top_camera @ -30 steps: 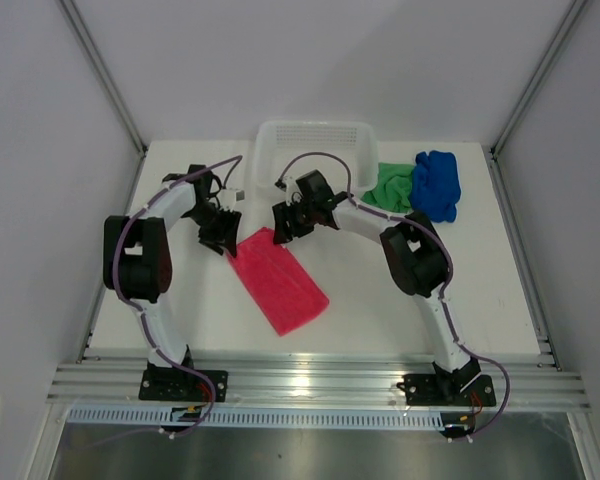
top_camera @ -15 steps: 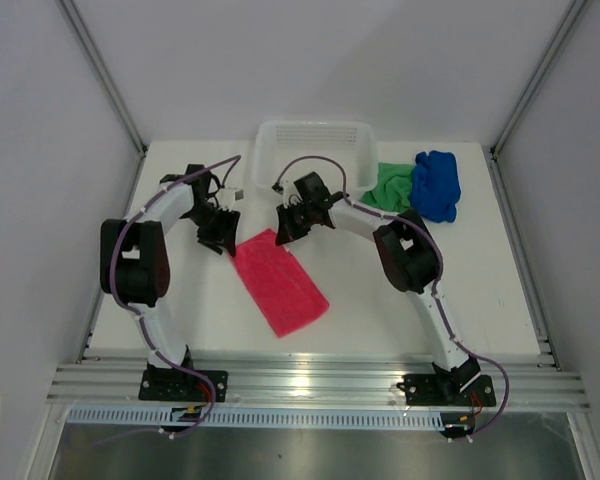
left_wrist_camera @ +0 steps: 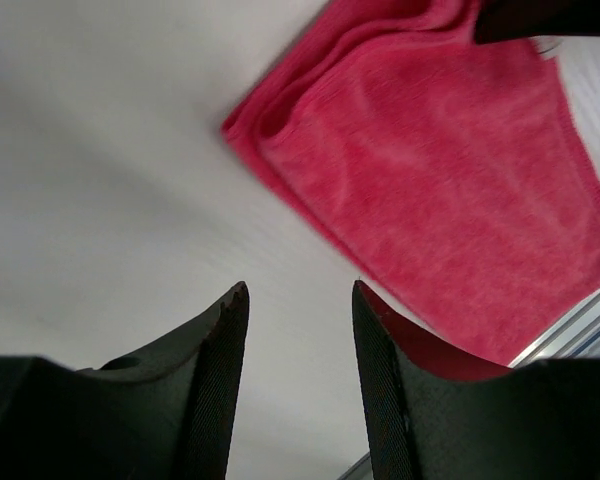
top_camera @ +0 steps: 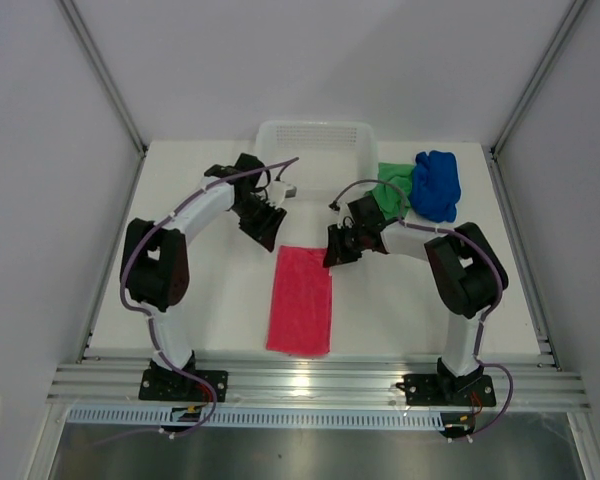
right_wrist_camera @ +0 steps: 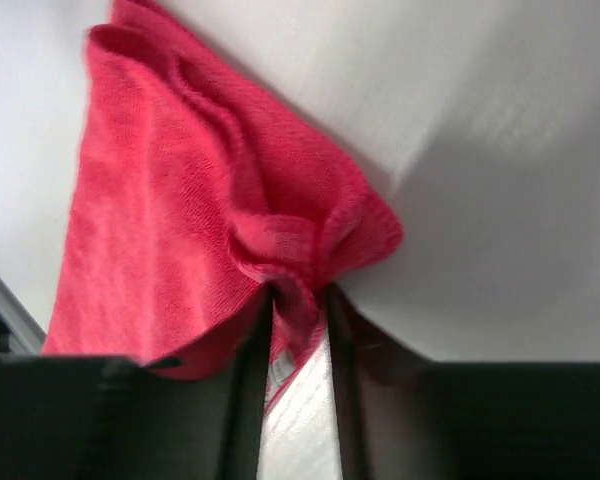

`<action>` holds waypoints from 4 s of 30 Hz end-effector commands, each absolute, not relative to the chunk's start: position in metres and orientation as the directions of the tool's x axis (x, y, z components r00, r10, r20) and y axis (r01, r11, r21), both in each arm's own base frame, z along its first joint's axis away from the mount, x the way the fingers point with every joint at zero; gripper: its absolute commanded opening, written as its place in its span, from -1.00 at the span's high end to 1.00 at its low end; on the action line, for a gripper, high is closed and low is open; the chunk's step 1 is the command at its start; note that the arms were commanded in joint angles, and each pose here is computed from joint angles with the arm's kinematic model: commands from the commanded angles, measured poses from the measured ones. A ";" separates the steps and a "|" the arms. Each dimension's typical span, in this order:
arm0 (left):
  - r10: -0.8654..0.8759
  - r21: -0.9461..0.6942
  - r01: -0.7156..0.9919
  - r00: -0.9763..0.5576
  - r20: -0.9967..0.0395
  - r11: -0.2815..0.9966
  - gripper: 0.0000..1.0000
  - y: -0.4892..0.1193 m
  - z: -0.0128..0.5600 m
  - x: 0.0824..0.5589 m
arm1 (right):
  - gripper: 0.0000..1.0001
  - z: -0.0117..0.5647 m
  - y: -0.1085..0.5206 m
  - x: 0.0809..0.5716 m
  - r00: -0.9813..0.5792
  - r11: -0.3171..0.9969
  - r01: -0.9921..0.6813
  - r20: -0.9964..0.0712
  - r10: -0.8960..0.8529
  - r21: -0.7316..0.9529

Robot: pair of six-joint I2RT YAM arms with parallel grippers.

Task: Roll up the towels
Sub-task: Fold the towel

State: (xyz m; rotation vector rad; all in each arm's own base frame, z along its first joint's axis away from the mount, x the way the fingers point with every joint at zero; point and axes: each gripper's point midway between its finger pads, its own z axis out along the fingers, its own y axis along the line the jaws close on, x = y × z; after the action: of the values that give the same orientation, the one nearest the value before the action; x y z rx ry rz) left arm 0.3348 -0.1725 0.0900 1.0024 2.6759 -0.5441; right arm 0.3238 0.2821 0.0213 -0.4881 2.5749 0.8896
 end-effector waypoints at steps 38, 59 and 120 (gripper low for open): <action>0.535 -0.333 0.654 -0.752 -0.385 0.679 0.99 -0.232 0.037 0.353 | 0.86 0.041 0.275 0.352 -0.819 0.756 -0.422 -0.568 -0.081 0.500; 0.556 -0.188 0.680 -0.702 -0.444 0.708 0.99 -0.212 0.054 0.383 | 1.00 0.072 0.282 0.377 -0.767 0.798 -0.451 -0.630 -0.119 0.399; 0.925 0.193 0.966 0.226 -0.306 -0.172 -0.32 -0.224 0.013 0.119 | -0.14 0.135 0.191 0.260 -0.645 0.862 -0.409 -0.763 -0.042 0.298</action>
State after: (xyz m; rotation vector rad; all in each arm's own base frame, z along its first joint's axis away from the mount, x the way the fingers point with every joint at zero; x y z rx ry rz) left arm 0.1333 -0.2308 0.0192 2.1454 1.7176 -0.1113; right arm 0.2570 0.1915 0.1276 -0.3238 2.2392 0.5915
